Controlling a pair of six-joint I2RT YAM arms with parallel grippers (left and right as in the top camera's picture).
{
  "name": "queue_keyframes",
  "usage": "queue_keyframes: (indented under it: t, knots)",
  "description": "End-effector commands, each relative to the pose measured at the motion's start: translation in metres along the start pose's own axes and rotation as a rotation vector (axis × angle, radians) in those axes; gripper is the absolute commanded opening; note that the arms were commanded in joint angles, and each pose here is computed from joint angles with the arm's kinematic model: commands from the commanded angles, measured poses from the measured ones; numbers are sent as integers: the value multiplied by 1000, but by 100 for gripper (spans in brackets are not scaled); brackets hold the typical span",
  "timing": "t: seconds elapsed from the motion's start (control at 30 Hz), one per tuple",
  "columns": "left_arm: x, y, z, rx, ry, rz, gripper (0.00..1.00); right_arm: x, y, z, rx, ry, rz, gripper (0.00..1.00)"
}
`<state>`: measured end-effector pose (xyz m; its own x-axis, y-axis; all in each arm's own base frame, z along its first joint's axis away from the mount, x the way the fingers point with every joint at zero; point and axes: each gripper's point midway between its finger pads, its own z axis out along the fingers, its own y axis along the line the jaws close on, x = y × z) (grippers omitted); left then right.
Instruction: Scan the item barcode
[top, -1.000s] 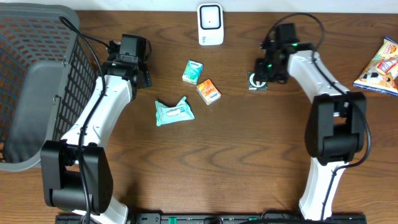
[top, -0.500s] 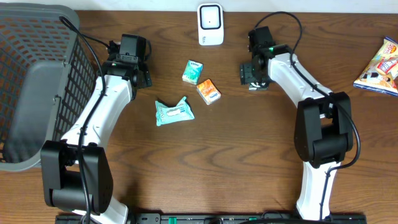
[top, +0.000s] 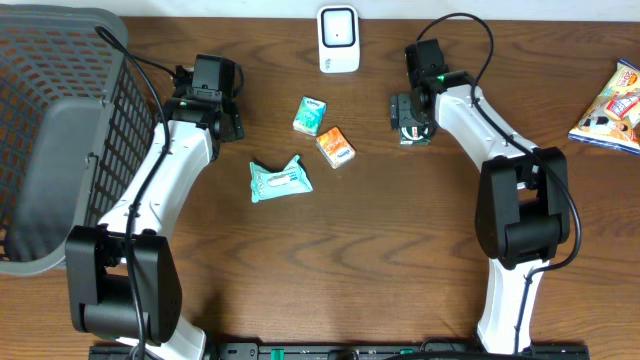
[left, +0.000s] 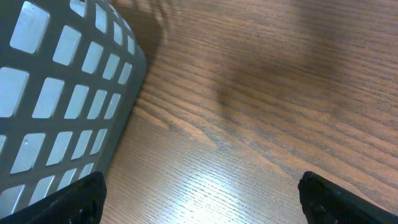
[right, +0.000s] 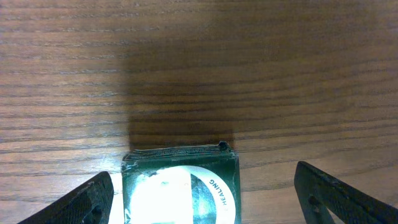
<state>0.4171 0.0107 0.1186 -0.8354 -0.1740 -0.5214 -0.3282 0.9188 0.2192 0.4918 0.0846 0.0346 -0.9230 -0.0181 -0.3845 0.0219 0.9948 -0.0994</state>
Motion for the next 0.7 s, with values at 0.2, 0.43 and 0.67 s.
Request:
queue_keyframes:
  t: [0.2, 0.43, 0.67]
  knots:
    - [-6, 3, -4, -9, -16, -1, 98, 21, 13, 15, -46, 73, 49, 88]
    - [-6, 3, -4, -9, -16, -1, 98, 11, -12, -32, 35, 54, 282, 86]
    - [-6, 3, -4, -9, -16, -1, 98, -13, 23, -96, -246, -7, 354, 99]
